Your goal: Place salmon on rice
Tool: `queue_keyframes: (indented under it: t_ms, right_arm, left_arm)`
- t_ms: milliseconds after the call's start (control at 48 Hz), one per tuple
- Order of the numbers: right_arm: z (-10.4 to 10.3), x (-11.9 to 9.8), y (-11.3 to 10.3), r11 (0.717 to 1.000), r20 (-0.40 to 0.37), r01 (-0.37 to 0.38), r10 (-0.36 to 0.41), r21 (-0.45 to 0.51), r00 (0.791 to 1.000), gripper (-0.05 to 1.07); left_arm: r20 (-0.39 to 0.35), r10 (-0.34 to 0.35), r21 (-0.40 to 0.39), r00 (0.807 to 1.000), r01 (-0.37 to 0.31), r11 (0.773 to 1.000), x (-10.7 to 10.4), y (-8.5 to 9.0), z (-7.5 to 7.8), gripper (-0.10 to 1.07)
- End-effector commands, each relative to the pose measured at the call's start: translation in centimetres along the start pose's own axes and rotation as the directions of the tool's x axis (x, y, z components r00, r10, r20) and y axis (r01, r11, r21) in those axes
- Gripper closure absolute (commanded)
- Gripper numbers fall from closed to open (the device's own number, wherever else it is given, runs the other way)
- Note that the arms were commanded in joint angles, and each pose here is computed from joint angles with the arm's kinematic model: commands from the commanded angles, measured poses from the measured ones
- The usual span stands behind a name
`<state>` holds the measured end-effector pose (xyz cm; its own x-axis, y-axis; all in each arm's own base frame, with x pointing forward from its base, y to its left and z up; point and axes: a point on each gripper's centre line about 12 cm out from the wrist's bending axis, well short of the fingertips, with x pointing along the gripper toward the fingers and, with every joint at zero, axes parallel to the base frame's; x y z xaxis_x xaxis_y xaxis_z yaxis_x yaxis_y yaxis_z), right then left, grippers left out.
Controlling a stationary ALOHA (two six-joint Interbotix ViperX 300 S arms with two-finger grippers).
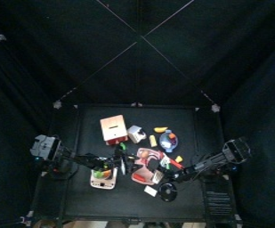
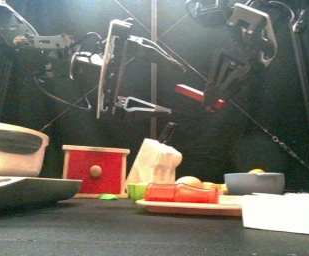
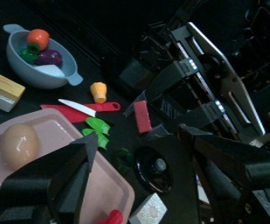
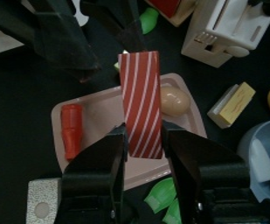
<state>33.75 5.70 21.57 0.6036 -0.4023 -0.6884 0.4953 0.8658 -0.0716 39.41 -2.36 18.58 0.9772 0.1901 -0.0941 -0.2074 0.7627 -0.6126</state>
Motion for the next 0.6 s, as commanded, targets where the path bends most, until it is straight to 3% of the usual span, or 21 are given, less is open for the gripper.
queue_keyframes:
  t_ms: [0, 146, 229, 396, 583]
  right_arm:
    - [0.5, -0.8, 0.2, 0.998, -0.014, -0.028, 0.029, 0.057, 0.999, 0.39]
    - [-0.4, -2.1, 1.3, 0.986, -0.085, -0.09, 0.102, 0.141, 0.991, 0.39]
    - [-1.2, -3.0, 2.7, 0.974, -0.124, -0.142, 0.164, 0.175, 0.979, 0.39]
    - [-3.3, -3.3, 6.0, 0.925, -0.211, -0.259, 0.322, 0.279, 0.923, 0.39]
    - [-4.9, -2.6, 8.3, 0.897, -0.265, -0.288, 0.383, 0.335, 0.885, 0.39]
  left_arm:
    - [0.024, -0.04, 0.02, 0.999, 0.039, 0.999, -0.3, -0.7, 1.1, -0.05]
    - [-0.005, -0.096, 0.101, 0.995, 0.096, 0.99, -1.4, -0.8, 1.5, -0.05]
    - [-0.026, -0.146, 0.181, 0.989, 0.148, 0.972, -2.4, -0.8, 2.0, -0.05]
    - [-0.056, -0.236, 0.319, 0.97, 0.241, 0.916, -4.3, -0.6, 3.2, -0.05]
    - [-0.08, -0.283, 0.389, 0.956, 0.291, 0.874, -6.0, -0.7, 3.6, -0.05]
